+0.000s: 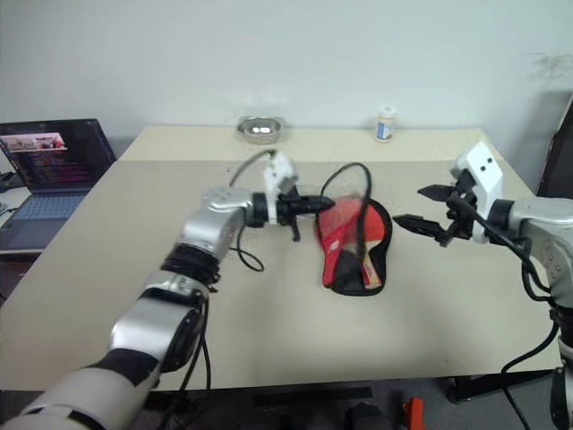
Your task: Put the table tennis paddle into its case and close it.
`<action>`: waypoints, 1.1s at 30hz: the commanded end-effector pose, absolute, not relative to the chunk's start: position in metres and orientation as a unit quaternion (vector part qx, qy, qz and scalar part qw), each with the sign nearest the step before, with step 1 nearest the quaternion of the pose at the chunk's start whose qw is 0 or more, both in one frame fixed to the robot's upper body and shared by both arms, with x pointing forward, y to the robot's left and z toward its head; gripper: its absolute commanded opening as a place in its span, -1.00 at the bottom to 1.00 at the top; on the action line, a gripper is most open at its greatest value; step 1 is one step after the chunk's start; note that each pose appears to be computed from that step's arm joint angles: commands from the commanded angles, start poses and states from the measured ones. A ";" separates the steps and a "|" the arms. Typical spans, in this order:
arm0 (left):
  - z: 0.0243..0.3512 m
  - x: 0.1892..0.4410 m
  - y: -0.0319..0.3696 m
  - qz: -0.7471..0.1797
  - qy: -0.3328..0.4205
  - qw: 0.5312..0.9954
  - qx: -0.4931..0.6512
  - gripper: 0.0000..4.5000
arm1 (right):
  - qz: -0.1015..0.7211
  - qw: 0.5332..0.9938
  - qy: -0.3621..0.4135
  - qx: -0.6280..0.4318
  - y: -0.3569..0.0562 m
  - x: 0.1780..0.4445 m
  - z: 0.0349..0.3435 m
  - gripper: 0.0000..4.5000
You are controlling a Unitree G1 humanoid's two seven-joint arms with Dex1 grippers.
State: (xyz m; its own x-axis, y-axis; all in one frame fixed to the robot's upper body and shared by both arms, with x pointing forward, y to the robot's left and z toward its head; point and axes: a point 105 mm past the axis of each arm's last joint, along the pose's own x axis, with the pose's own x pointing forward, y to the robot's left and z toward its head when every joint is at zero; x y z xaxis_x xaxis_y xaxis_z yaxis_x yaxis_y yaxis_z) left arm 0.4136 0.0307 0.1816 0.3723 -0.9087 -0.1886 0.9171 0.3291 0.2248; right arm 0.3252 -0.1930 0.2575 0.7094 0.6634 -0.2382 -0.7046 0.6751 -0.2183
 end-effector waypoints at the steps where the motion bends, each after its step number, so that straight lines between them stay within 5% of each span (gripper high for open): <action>1: 0.183 0.425 0.024 -0.526 -0.004 0.831 0.182 -0.98 | 0.372 0.913 0.051 -0.156 -0.192 0.320 0.264 1.00; 7: 0.187 0.414 0.022 -0.564 -0.034 0.805 0.182 -0.98 | 0.367 0.919 0.090 -0.112 -0.180 0.335 0.228 1.00; 15: 0.209 0.374 0.079 -0.619 -0.068 0.763 0.173 -0.98 | 0.262 0.952 0.153 -0.030 -0.198 0.385 0.172 1.00; 23: 0.229 0.333 0.134 -0.588 -0.052 0.790 0.165 -0.98 | 0.263 0.945 0.191 0.033 -0.185 0.407 0.145 1.00; 33: 0.232 0.328 0.151 -0.550 -0.037 0.816 0.172 -0.98 | 0.284 0.930 0.233 0.021 -0.175 0.409 0.120 1.00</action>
State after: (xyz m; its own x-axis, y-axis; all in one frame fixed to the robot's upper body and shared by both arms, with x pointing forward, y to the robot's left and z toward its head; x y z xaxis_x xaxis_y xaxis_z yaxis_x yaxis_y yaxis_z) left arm 0.3322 0.1493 0.2157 0.3828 -0.9095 -0.1622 0.9039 0.3324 0.2693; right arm 0.4064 -0.1772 0.1146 0.7321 0.5305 -0.4273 -0.5002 0.8445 0.1914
